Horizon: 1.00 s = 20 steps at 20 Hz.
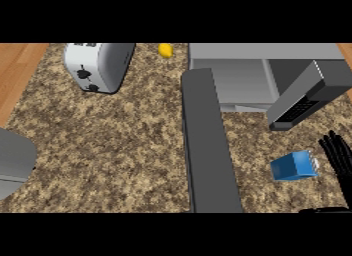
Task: Pick up the milk, place it into the microwave and close the microwave
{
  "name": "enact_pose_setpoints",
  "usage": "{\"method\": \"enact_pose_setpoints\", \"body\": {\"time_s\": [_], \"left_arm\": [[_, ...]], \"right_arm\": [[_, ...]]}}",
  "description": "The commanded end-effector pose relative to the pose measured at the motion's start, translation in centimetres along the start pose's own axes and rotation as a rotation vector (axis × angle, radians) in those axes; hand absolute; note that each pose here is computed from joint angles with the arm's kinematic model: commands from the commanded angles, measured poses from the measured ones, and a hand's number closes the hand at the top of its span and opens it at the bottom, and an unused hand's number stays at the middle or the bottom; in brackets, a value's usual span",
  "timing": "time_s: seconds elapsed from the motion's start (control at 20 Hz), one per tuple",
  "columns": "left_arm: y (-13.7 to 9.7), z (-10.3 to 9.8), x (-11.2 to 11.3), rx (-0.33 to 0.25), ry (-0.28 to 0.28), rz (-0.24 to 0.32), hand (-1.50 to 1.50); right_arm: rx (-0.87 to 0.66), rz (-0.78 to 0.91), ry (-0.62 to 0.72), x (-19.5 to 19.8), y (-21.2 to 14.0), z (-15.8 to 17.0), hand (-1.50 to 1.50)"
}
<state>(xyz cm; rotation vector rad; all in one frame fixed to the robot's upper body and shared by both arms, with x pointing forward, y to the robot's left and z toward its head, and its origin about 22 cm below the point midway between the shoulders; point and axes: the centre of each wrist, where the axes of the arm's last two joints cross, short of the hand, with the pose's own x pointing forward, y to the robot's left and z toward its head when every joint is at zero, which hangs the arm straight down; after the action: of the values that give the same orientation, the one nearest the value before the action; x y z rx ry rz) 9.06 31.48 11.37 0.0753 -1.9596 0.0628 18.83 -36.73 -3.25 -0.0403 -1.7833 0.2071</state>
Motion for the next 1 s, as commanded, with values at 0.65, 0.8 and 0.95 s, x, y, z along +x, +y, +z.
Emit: {"method": "enact_pose_setpoints", "body": {"time_s": [0.65,0.8,0.95], "left_arm": [[0.0,-0.3,0.3,-0.001,-0.01,-0.002,-1.5],[2.3,0.8,0.6,-0.008,-0.003,0.008,-1.5],[1.1,1.3,1.5,-0.018,-0.003,0.014,-1.5]], "right_arm": [[0.004,0.043,0.015,-7.7,0.4,-2.9,-1.5],[0.025,0.069,0.011,-8.7,0.6,-2.3,-1.5],[0.028,0.062,0.014,-9.2,0.1,-1.9,-1.5]]}}
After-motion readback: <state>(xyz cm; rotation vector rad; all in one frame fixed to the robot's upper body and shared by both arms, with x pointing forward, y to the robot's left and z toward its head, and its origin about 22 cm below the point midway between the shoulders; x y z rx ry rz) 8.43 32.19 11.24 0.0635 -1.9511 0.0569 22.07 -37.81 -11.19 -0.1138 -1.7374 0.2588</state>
